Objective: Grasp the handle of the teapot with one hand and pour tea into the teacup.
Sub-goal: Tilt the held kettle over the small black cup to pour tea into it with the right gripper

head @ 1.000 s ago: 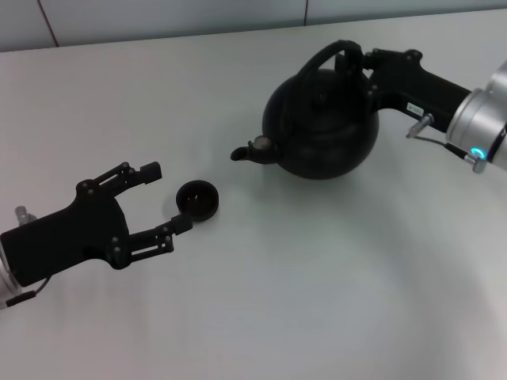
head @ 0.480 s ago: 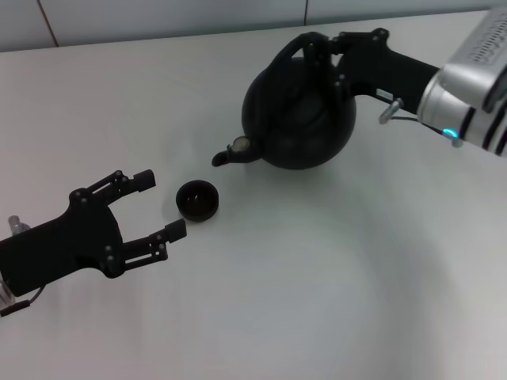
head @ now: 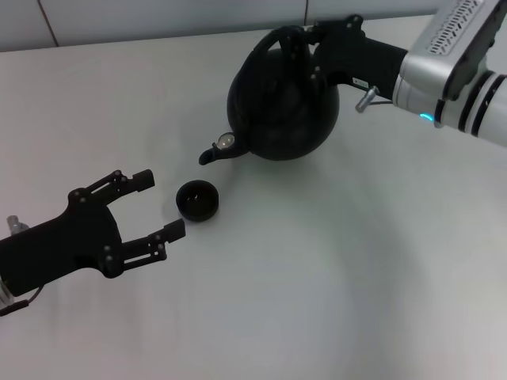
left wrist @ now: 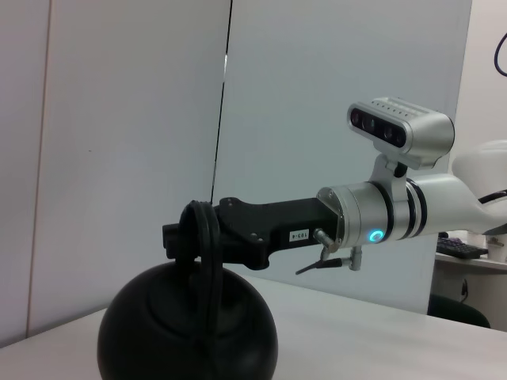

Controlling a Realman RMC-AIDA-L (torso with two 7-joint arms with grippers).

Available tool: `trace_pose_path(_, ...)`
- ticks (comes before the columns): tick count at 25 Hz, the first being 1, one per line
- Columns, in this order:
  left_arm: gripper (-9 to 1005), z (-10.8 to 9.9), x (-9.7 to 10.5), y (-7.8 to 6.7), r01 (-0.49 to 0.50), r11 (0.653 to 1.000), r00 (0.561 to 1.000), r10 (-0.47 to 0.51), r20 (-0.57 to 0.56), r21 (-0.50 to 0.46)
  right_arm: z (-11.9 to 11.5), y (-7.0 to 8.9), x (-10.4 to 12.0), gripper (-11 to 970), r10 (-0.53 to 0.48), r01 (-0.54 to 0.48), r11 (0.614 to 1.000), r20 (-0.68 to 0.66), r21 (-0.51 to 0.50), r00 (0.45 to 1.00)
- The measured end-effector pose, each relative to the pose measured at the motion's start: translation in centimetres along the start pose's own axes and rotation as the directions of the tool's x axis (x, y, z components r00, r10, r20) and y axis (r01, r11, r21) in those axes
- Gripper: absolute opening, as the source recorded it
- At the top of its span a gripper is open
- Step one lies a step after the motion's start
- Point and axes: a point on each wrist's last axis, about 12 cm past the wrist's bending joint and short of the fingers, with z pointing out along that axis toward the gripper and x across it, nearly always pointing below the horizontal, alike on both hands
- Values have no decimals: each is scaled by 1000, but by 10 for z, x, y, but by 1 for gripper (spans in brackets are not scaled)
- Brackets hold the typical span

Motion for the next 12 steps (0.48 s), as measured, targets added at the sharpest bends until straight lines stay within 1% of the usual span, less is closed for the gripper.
trace_pose_path(6, 870, 0, 0, 0, -1, 1000, 1000, 1, -1, -1, 5, -1, -8, 120, -43, 43, 999, 13, -6, 999)
trace_pose_path(12, 870, -1, 0, 1, -1, 1000, 1000, 1, -4, -4, 7, -1, -10, 120, -73, 73, 997, 14, -8, 997)
